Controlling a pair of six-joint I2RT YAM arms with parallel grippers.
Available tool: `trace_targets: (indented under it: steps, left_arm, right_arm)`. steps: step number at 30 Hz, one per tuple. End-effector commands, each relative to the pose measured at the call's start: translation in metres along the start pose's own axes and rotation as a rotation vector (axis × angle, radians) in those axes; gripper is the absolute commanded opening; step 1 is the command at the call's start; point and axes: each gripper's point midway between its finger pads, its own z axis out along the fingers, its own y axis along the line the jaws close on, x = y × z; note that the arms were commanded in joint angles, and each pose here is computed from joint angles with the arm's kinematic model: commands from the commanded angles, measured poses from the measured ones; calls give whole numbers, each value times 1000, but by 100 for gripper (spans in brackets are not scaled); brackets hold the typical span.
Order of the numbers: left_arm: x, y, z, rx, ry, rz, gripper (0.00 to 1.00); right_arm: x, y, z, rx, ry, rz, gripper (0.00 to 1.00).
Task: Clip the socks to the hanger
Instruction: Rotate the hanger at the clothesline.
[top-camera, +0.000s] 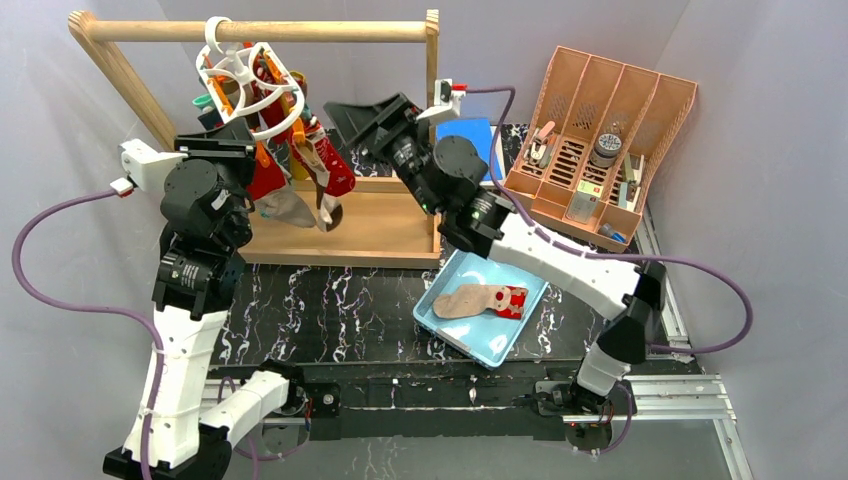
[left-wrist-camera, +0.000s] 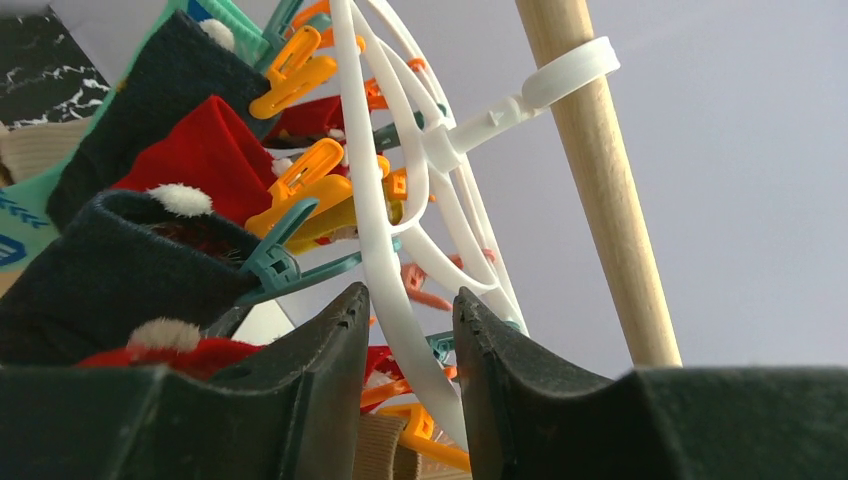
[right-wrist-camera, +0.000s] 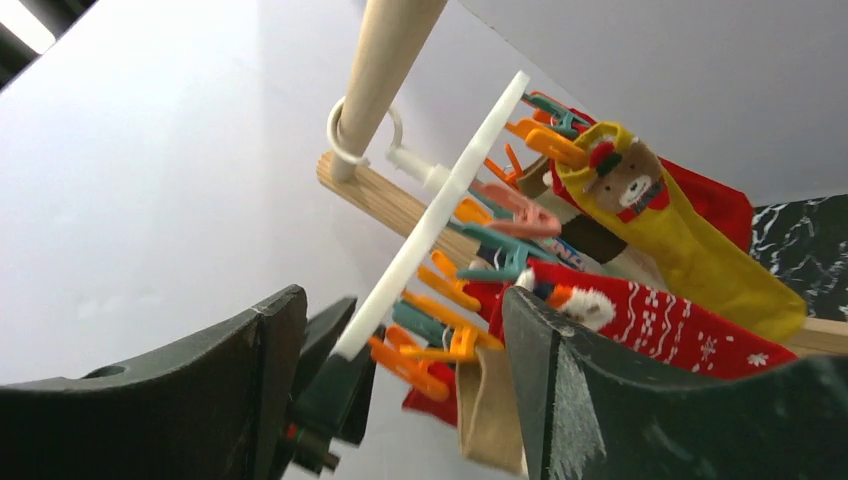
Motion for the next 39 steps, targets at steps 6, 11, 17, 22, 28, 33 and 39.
trace_targets:
  steps: [6, 11, 17, 22, 28, 33, 39]
  left_arm:
    - [-36, 2, -10, -27, -120, 67, 36]
    - [-49, 5, -16, -39, -160, 99, 37]
    - [-60, 4, -23, -39, -189, 122, 38]
    - [-71, 2, -32, -30, -207, 147, 47]
    - [-75, -6, -48, -6, -152, 184, 65]
    - [-63, -8, -55, 15, -64, 189, 64]
    - [-45, 2, -54, 10, -13, 168, 61]
  right_arm:
    - [10, 23, 43, -59, 71, 203, 71]
    - [29, 18, 51, -54, 125, 237, 64]
    - [41, 24, 60, -79, 156, 280, 52]
    - [51, 33, 61, -112, 182, 307, 34]
    - [73, 43, 57, -137, 235, 349, 29]
    - [91, 51, 54, -153, 274, 384, 28]
    - [105, 61, 51, -182, 327, 429, 29]
